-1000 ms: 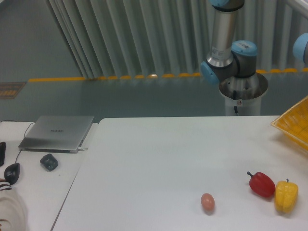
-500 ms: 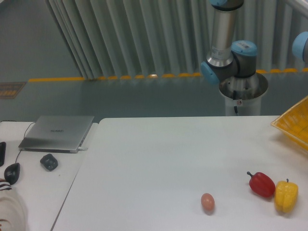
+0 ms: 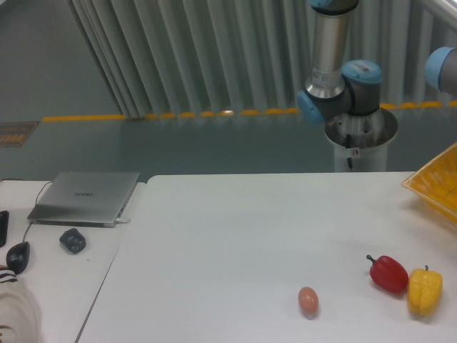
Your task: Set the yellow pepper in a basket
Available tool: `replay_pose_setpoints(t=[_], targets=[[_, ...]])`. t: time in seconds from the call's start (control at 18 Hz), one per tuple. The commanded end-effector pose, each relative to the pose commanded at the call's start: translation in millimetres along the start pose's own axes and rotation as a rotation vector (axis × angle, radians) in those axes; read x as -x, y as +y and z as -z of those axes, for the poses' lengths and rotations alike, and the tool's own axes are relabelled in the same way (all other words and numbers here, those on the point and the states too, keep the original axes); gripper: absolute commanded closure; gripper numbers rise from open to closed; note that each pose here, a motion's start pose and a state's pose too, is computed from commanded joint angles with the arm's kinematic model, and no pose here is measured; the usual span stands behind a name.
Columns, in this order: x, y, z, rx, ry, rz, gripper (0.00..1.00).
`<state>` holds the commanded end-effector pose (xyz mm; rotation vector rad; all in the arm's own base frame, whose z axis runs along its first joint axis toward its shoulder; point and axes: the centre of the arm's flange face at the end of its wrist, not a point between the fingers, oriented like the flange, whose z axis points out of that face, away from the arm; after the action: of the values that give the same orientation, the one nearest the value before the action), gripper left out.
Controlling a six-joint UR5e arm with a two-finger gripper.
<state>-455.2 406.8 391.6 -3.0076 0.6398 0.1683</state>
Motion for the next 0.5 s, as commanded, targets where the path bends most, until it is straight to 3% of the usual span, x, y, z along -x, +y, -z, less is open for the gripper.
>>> replay_pose_setpoints(t=[0.5], targets=[[5.9,-26.4,-24.7,-0.012,-0.011,0.29,0.0]])
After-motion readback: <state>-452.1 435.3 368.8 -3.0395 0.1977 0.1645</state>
